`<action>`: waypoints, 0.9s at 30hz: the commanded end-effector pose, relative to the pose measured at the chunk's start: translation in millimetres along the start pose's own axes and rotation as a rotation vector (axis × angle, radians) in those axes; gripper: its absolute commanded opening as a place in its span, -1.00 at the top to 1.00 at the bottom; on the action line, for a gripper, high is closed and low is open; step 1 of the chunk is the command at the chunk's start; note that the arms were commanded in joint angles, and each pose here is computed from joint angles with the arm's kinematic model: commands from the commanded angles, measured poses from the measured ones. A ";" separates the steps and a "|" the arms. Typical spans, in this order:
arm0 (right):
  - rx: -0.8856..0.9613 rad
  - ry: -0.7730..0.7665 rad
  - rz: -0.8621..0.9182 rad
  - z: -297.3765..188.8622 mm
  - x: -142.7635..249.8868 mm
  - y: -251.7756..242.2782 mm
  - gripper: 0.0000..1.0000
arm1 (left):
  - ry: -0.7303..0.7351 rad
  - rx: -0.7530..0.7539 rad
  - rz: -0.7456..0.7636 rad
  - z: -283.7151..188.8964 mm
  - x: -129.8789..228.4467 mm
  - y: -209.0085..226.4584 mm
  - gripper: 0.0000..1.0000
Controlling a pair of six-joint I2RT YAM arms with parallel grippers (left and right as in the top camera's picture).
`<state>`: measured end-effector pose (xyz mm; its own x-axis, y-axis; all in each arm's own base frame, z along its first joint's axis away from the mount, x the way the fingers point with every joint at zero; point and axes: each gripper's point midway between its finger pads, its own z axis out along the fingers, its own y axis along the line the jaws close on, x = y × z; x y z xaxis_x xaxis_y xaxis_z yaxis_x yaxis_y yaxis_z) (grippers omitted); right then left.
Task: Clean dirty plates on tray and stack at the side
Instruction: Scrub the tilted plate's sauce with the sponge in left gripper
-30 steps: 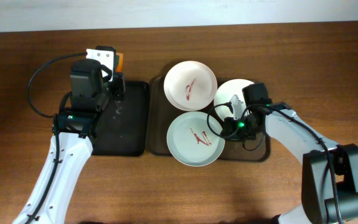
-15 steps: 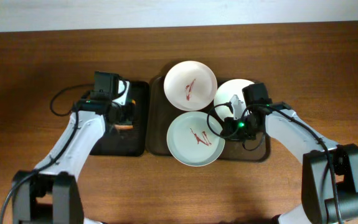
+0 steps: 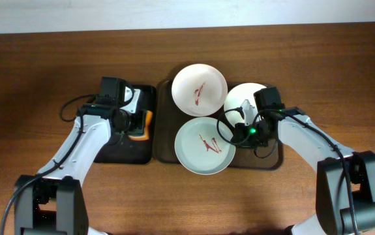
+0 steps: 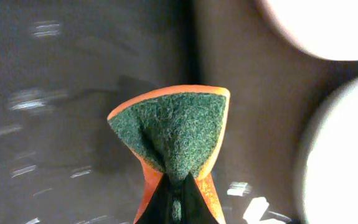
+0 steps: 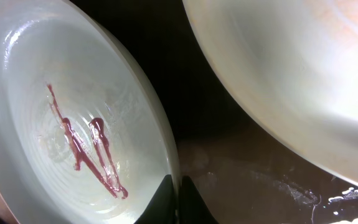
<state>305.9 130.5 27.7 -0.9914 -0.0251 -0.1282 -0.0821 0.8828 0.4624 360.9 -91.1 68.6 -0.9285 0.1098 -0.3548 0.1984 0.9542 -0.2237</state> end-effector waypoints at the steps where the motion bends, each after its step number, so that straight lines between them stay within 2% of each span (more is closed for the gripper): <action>1: 0.000 0.001 -0.002 0.9 1.5 1.4 0.92 | -0.095 0.508 0.050 -40.0 -27.2 -91.3 1.00; 3: 0.000 0.001 -0.002 0.9 1.5 1.4 0.92 | -0.082 0.613 0.025 -47.5 -27.2 -111.0 1.00; 13: 0.001 0.002 -0.001 0.9 1.8 1.4 0.91 | 0.109 0.694 -0.075 -16.1 0.5 -190.5 1.00; 19: 0.001 0.005 0.000 0.9 2.5 1.2 0.91 | 0.215 0.650 -0.232 21.7 13.2 -208.9 1.00; 27: 0.001 0.005 0.000 0.9 2.5 1.2 0.91 | 0.263 0.673 -0.270 44.2 24.5 -241.2 1.00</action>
<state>305.3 130.3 27.5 -0.9918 -0.0252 -0.1252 -0.0807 0.8831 0.4622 308.5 -317.6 77.6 -0.9963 0.0579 -0.0641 0.0859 0.5962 -0.7982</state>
